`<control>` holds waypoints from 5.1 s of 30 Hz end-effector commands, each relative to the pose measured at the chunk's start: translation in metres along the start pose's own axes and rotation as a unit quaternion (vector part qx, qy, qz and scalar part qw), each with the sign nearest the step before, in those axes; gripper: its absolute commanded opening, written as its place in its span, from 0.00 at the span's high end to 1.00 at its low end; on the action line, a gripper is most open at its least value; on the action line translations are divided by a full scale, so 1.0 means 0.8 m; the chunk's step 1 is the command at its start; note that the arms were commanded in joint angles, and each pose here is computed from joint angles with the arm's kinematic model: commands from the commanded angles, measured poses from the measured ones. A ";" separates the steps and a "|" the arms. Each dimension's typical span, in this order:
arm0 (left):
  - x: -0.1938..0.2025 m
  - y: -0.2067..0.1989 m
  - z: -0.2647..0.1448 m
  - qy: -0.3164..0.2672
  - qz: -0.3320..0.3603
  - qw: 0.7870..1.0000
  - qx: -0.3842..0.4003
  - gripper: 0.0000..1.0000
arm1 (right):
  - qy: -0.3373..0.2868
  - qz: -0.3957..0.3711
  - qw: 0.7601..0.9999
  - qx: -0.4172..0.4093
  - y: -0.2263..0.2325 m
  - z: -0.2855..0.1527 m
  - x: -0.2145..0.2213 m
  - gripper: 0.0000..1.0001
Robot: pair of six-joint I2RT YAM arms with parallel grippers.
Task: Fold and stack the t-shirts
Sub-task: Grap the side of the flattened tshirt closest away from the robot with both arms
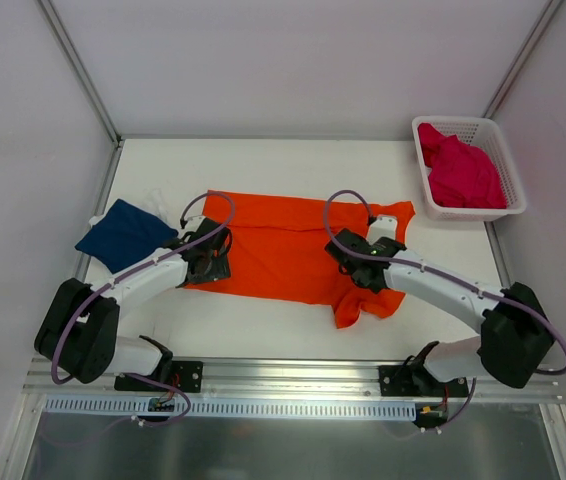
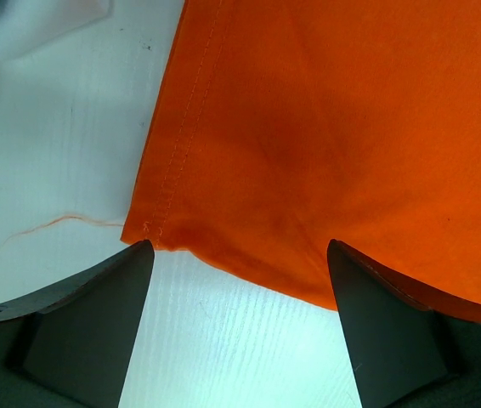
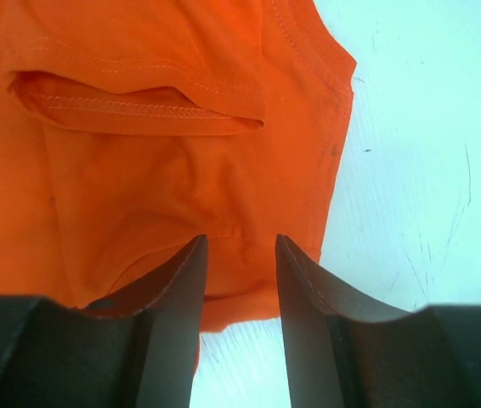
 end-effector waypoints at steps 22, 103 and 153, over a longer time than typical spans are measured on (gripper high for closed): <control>0.013 0.024 -0.013 0.059 0.013 0.995 -0.078 0.19 | 0.057 -0.011 0.996 -0.065 -0.044 -0.048 0.079 0.59; -0.006 0.002 -0.030 0.021 -0.024 0.998 0.052 0.92 | 0.174 0.066 0.981 0.062 -0.019 0.200 -0.160 0.99; 0.029 0.007 0.013 -0.032 -0.099 0.994 0.019 0.45 | 0.035 0.056 0.988 -0.138 -0.115 -0.061 0.007 0.59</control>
Point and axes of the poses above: each gripper's point midway between its finger pads, its own z axis out along the fingers, its own y axis along the line the jaws close on, x = y × z, the point moved 10 cm from there along -z, back along the fingers, and after that the axes turned 14 degrees about z, right-handed, at the moved point
